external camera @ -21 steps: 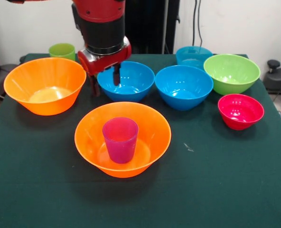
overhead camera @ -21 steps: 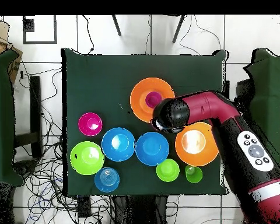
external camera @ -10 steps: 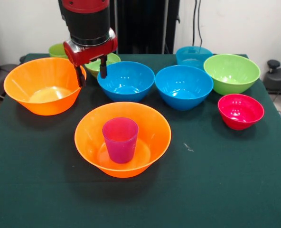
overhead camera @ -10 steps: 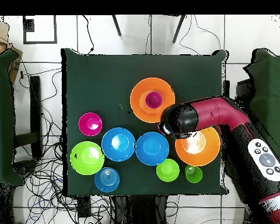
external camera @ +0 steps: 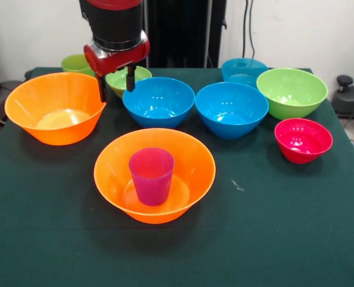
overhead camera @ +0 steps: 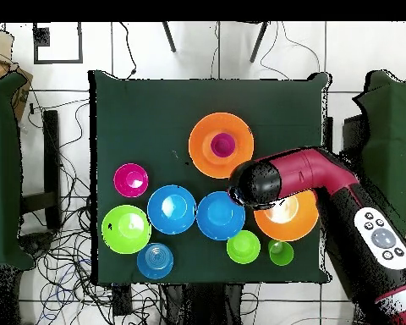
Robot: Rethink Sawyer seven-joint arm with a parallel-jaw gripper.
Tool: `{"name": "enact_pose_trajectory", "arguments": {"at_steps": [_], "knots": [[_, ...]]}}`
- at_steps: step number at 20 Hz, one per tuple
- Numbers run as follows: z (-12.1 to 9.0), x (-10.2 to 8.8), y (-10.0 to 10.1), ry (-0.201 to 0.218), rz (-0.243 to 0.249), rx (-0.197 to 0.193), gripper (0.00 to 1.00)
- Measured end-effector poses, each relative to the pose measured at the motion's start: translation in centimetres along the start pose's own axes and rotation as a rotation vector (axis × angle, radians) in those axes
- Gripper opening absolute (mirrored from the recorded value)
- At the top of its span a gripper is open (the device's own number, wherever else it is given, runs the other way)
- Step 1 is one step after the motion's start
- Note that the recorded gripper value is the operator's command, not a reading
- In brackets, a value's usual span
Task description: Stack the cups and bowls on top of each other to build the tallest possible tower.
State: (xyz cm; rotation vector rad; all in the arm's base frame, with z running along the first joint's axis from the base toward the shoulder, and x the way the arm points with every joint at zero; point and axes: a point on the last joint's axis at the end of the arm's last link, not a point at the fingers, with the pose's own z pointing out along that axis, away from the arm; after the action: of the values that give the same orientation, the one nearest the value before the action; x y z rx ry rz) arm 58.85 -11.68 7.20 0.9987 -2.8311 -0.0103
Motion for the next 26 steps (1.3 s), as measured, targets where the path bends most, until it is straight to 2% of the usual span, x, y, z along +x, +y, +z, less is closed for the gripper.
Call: {"name": "enact_pose_trajectory", "arguments": {"at_steps": [8, 17, 26], "knots": [[1.1, 0.3, 1.3, -0.015, -0.036, 0.005, 1.00], [1.9, 1.0, 1.0, -0.018, -0.051, 0.032, 1.00], [2.2, 1.4, 1.0, -0.010, -0.051, 0.034, 1.00]]}}
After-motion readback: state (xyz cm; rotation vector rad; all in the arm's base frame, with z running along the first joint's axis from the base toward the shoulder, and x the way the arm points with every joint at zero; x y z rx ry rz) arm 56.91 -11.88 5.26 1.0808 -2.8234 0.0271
